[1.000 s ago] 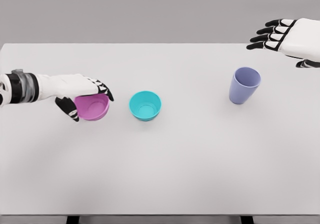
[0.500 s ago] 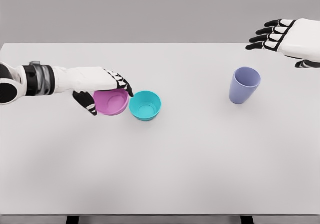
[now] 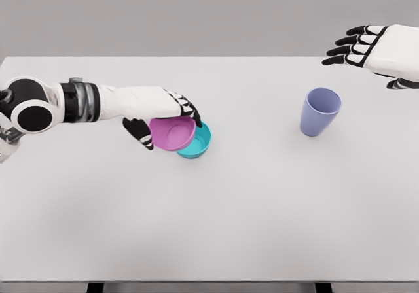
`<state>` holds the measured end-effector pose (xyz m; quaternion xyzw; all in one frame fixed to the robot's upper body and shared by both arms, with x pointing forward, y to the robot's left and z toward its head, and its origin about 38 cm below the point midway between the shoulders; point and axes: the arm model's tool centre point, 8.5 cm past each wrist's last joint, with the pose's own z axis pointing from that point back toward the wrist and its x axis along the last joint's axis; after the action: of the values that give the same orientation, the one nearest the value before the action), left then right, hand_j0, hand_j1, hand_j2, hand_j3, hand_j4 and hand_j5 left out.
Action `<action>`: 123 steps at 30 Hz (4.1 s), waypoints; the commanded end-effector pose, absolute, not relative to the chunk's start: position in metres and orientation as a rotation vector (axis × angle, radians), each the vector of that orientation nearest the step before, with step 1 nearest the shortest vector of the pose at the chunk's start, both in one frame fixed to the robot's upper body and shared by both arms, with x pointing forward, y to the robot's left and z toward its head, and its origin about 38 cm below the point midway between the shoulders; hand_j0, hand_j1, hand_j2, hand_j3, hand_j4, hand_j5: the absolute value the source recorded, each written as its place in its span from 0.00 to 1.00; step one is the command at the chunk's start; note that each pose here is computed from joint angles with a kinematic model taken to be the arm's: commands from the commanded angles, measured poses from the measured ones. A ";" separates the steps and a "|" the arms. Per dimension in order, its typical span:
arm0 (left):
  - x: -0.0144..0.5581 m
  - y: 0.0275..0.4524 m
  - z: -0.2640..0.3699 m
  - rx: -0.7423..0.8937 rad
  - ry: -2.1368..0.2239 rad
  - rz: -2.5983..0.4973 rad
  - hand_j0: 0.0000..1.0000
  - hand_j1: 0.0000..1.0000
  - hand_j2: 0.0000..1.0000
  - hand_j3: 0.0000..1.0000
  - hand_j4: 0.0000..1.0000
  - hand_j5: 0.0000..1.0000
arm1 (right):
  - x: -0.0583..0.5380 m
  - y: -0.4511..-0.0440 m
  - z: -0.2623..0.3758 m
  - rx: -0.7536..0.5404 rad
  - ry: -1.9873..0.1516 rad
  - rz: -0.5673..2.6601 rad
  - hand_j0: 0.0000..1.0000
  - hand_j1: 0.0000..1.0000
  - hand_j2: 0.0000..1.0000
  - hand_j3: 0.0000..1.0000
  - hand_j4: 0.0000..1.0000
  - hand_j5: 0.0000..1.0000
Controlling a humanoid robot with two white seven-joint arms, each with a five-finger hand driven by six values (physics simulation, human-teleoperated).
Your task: Stacking bowl and cup with both arms
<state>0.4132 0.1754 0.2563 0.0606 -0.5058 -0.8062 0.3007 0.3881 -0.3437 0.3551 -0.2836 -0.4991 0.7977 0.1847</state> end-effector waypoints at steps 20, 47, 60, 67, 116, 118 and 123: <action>0.436 0.145 0.233 0.105 -1.319 -2.092 0.73 0.73 0.73 0.73 0.73 0.73 | 0.388 -0.345 0.355 -0.799 -1.404 2.245 1.00 1.00 1.00 1.00 1.00 1.00; 0.446 0.149 0.215 0.106 -1.253 -2.052 0.99 0.99 0.99 0.99 0.99 0.99 | 0.386 -0.348 0.344 -0.766 -1.381 2.243 1.00 1.00 1.00 1.00 1.00 1.00; 0.443 0.149 0.225 0.099 -1.286 -2.060 1.00 1.00 1.00 1.00 1.00 1.00 | 0.386 -0.358 0.340 -0.762 -1.343 2.234 1.00 1.00 1.00 1.00 1.00 1.00; 0.398 0.211 0.318 0.073 -1.697 -2.250 1.00 1.00 1.00 1.00 1.00 1.00 | 0.399 -0.371 0.317 -0.721 -1.286 2.188 1.00 1.00 1.00 1.00 1.00 1.00; 0.384 0.384 0.258 0.007 -1.783 -1.438 1.00 1.00 1.00 1.00 1.00 1.00 | 0.475 -0.320 0.225 -0.467 -1.170 2.190 1.00 1.00 1.00 1.00 1.00 1.00; 0.384 0.384 0.258 0.007 -1.783 -1.438 1.00 1.00 1.00 1.00 1.00 1.00 | 0.474 -0.319 0.223 -0.461 -1.167 2.196 1.00 1.00 1.00 1.00 1.00 1.00; 0.384 0.384 0.258 0.004 -1.785 -1.435 1.00 1.00 1.00 1.00 1.00 1.00 | 0.475 -0.320 0.227 -0.468 -1.177 2.189 0.79 0.79 0.79 0.79 0.79 0.79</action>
<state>0.3842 0.3833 0.2577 0.0035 -0.7079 -0.5741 0.4114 0.4744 -0.3191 0.2247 -0.1756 -0.4405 0.8277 0.3000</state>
